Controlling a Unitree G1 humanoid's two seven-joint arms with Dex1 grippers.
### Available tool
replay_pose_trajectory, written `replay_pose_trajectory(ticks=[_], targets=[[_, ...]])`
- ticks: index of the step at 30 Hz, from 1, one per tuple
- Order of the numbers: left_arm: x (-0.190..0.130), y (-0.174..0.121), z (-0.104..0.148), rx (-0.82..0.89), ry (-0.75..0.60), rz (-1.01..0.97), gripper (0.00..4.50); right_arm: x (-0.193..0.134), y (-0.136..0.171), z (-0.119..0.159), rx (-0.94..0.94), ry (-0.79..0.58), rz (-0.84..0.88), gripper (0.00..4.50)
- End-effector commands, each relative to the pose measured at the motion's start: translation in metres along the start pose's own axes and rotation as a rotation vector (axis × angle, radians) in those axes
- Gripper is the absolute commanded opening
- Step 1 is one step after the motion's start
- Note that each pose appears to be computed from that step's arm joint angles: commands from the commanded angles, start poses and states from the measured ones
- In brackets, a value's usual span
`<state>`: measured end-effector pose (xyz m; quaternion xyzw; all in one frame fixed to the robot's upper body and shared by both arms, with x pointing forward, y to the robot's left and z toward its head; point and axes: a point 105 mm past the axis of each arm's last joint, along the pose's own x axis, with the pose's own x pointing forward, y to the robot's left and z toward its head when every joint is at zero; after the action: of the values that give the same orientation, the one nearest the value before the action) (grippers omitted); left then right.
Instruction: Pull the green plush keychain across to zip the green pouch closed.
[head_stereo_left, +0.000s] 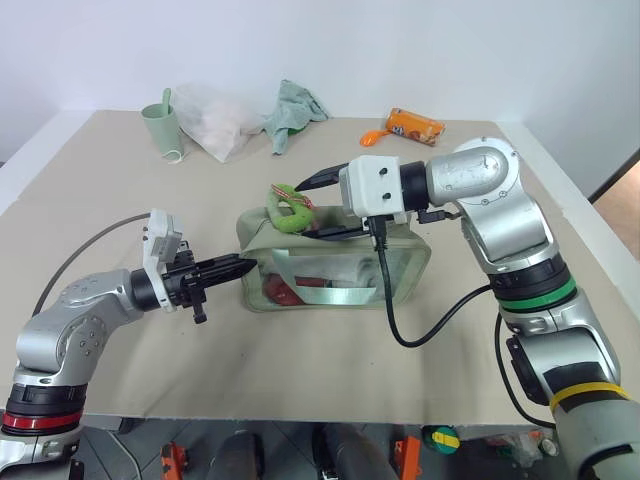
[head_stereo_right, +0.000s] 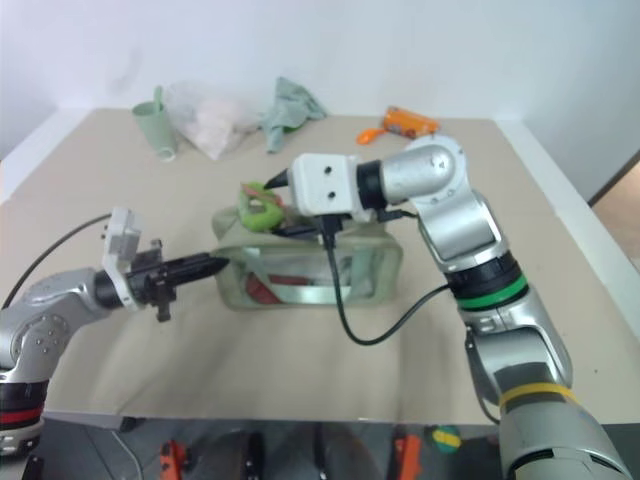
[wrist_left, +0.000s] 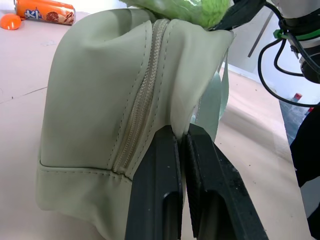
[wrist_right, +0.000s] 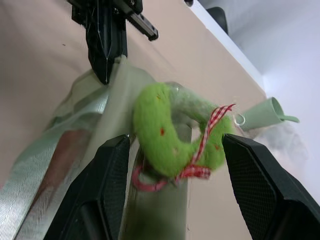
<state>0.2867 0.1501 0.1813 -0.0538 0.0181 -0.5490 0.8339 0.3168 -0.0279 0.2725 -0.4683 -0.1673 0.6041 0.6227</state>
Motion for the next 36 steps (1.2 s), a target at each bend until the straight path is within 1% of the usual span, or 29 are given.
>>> replay_pose_trajectory(ticks=[1,4,5,7,8,10,11,13,20,23,28,33,35,36], targets=[[0.001,-0.004,0.0,0.008,-0.003,-0.012,0.0,0.003,-0.007,0.014,-0.059,-0.028,-0.015,3.01],[0.001,-0.004,0.0,0.009,-0.003,-0.01,0.0,0.007,-0.005,0.014,-0.052,-0.037,-0.007,3.01],[0.001,-0.005,0.0,0.009,-0.004,-0.009,0.0,0.008,-0.005,0.014,-0.049,-0.039,-0.008,2.77],[0.001,-0.004,0.0,0.008,-0.005,-0.008,0.0,0.007,-0.003,0.013,-0.041,-0.042,0.0,2.12],[0.001,-0.004,0.0,0.008,-0.005,-0.007,0.0,0.007,-0.002,0.013,-0.035,-0.047,0.004,1.86],[0.0,-0.005,-0.001,0.007,-0.006,-0.007,0.0,0.006,-0.002,0.012,-0.026,-0.054,0.005,1.03],[0.0,-0.005,-0.001,0.007,-0.005,-0.005,0.0,0.006,-0.002,0.012,-0.023,-0.056,0.004,0.8],[0.0,-0.005,-0.001,0.006,-0.006,-0.004,0.0,0.005,-0.001,0.011,-0.014,-0.057,0.004,0.02],[0.001,-0.004,-0.001,0.006,-0.009,-0.005,0.0,0.002,0.0,0.007,0.002,-0.048,0.009,0.02],[0.001,-0.004,-0.001,0.005,-0.01,-0.007,0.0,-0.008,-0.01,-0.003,0.014,0.011,-0.059,0.02],[0.002,-0.005,-0.002,0.004,-0.012,-0.011,0.0,-0.068,-0.027,-0.041,0.04,0.243,-0.179,0.02],[0.003,-0.005,-0.004,0.0,-0.012,-0.017,0.0,-0.139,-0.031,-0.067,0.07,0.474,-0.29,0.02],[0.004,-0.005,-0.005,-0.001,-0.012,-0.019,0.0,-0.157,-0.03,-0.074,0.085,0.537,-0.317,0.02],[0.004,-0.004,-0.005,-0.002,-0.012,-0.02,0.0,-0.171,-0.027,-0.083,0.093,0.6,-0.331,0.02]])
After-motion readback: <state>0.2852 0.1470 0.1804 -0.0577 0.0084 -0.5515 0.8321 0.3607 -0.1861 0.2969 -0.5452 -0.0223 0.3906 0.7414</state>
